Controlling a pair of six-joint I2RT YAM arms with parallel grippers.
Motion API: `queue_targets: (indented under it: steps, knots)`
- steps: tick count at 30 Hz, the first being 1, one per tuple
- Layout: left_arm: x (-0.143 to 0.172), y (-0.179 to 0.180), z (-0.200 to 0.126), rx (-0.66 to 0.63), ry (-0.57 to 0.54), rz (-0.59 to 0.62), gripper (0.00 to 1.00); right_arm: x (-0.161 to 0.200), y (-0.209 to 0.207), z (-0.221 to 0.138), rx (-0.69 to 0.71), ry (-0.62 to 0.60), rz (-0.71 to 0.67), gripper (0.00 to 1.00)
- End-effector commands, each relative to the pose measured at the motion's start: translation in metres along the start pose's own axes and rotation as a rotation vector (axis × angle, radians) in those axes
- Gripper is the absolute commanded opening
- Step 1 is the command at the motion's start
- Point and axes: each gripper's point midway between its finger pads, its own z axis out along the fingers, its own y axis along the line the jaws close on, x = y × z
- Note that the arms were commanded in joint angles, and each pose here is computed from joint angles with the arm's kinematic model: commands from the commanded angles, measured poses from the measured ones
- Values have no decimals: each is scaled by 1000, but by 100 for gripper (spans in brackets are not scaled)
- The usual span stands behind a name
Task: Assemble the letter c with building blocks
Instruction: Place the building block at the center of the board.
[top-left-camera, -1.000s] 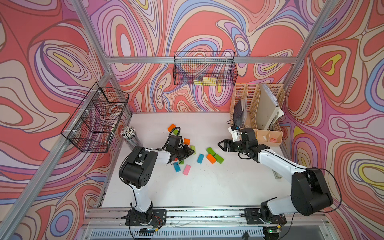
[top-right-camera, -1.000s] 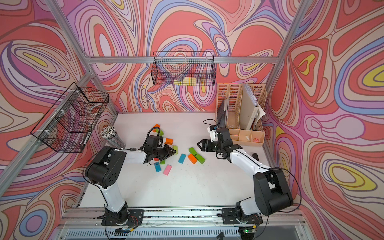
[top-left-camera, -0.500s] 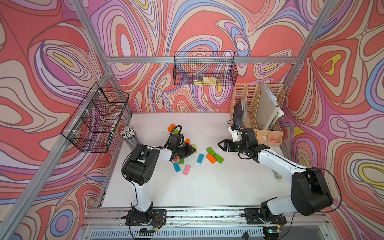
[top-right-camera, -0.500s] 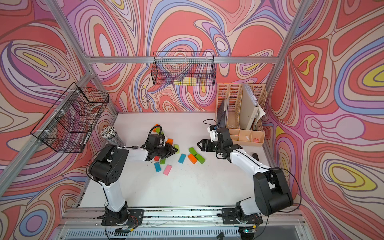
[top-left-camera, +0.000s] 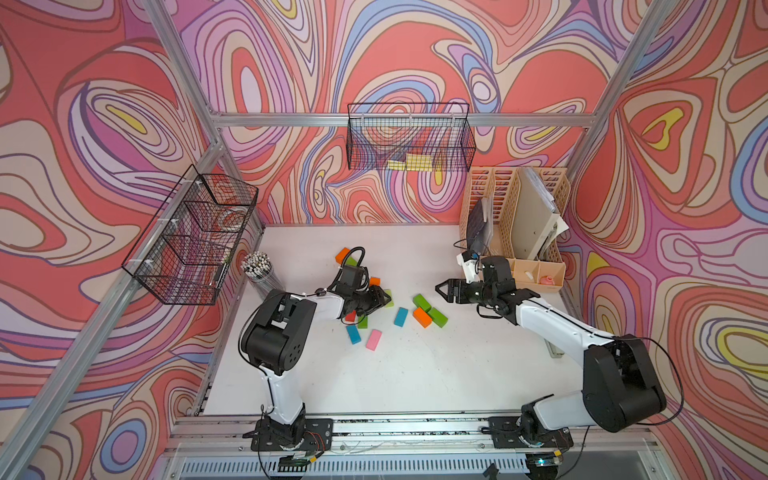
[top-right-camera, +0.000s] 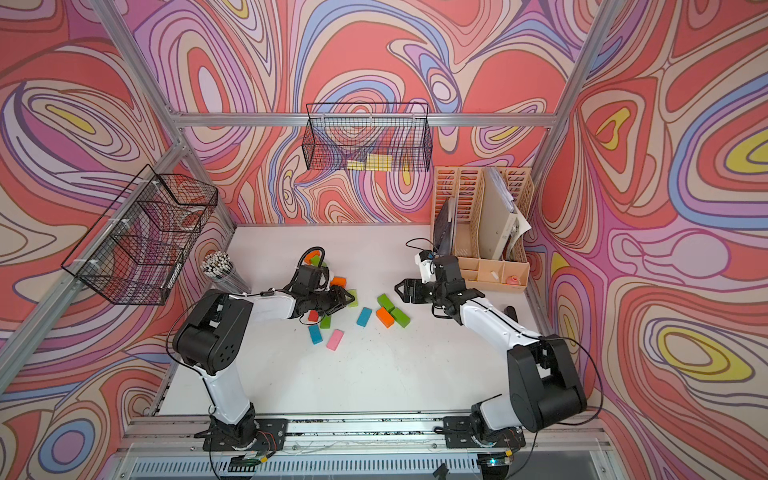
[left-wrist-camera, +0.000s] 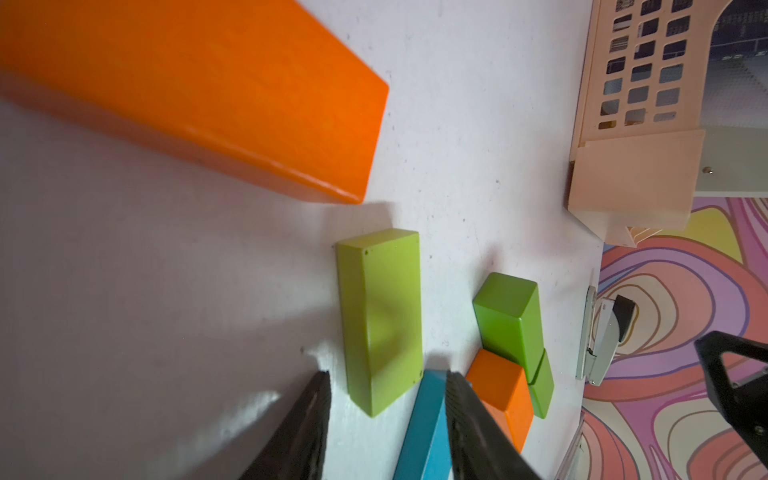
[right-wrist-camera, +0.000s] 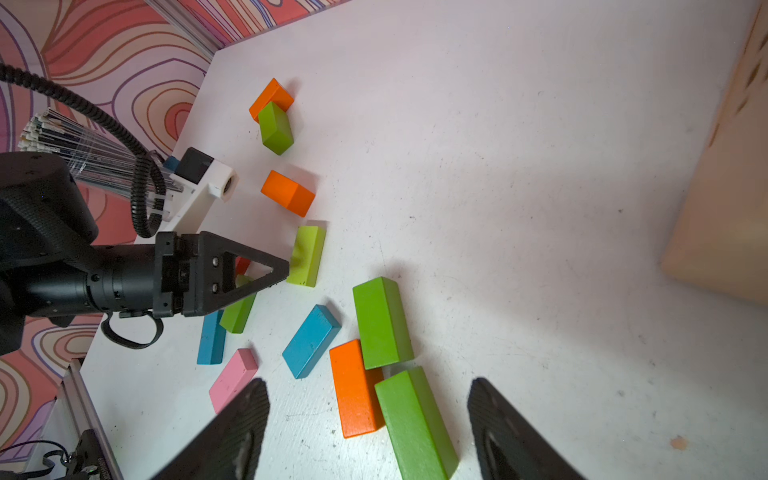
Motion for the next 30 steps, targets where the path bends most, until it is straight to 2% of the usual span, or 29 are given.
queue_targets:
  steps: [1, 4, 12, 30]
  knots:
    - [-8, -2, -10, -55, -35, 49, 48, 1, 5, -4, -15, -8, -3, 79]
    - [-13, -3, -13, -85, -60, 85, 46, 0, 6, -5, -18, -10, -7, 78]
    - [-21, -7, -13, -102, -86, 116, 33, 0, 8, -6, -26, -12, -8, 76]
    - [-29, -1, 5, -151, -69, 125, 35, -1, 10, -9, -29, -21, -15, 76]
